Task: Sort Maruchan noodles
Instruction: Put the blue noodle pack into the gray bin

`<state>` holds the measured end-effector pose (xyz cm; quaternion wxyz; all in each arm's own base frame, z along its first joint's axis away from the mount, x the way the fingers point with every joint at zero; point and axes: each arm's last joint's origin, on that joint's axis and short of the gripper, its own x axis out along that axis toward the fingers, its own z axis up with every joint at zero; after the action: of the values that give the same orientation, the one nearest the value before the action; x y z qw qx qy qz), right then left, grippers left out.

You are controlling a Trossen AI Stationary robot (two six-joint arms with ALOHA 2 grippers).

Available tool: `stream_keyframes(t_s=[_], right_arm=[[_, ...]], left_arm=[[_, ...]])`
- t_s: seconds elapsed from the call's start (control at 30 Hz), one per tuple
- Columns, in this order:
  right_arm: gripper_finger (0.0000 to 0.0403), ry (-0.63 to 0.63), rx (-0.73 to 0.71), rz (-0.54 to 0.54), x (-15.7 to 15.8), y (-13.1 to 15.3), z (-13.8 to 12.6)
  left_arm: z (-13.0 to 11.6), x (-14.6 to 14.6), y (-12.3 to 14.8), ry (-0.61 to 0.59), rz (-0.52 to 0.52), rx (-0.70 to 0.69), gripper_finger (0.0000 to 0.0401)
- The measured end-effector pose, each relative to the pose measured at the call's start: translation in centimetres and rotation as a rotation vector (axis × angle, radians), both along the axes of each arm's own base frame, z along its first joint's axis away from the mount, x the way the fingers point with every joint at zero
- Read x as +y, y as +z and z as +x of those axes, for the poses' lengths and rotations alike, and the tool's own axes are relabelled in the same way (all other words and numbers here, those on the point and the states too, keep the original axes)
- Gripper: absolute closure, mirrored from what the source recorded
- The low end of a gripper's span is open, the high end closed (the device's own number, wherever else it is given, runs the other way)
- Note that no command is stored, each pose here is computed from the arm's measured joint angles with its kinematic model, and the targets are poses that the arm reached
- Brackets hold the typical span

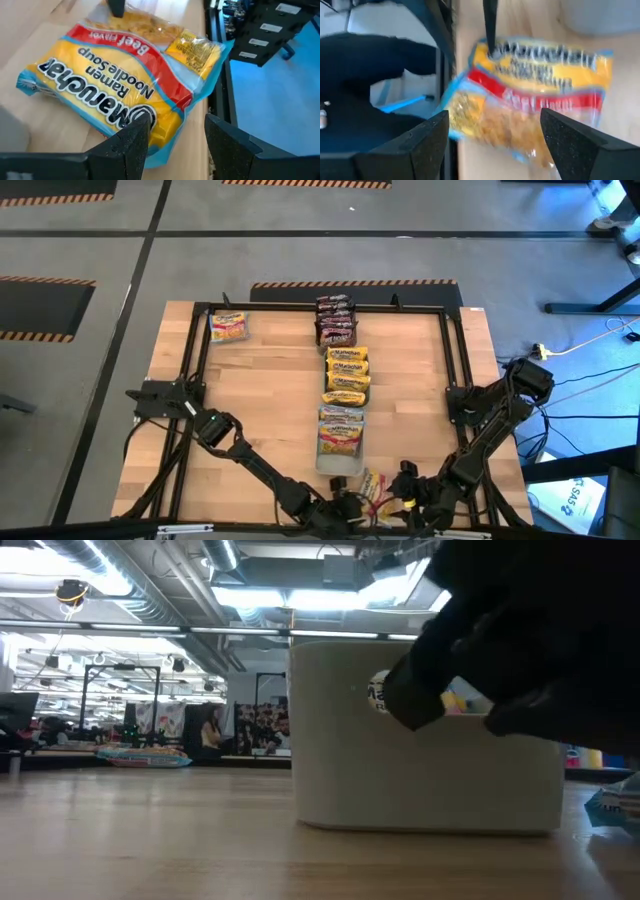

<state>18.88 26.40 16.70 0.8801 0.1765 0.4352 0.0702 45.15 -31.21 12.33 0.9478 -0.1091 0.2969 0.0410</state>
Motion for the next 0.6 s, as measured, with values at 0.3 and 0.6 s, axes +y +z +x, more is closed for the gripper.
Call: stream_keyframes(t_s=[0.3,0.6], right_arm=[[0.0107,-0.027,0.121,0.115,0.5,-0.4,-0.6],[0.0107,-0.016,0.086,0.211,2.5,-1.9,-0.3]], left_arm=[[-0.2,0.4,-0.2,0.062,0.056,0.017,0.0216],[-0.1,0.8,-0.2,0.123,0.102,-0.016,0.0216]])
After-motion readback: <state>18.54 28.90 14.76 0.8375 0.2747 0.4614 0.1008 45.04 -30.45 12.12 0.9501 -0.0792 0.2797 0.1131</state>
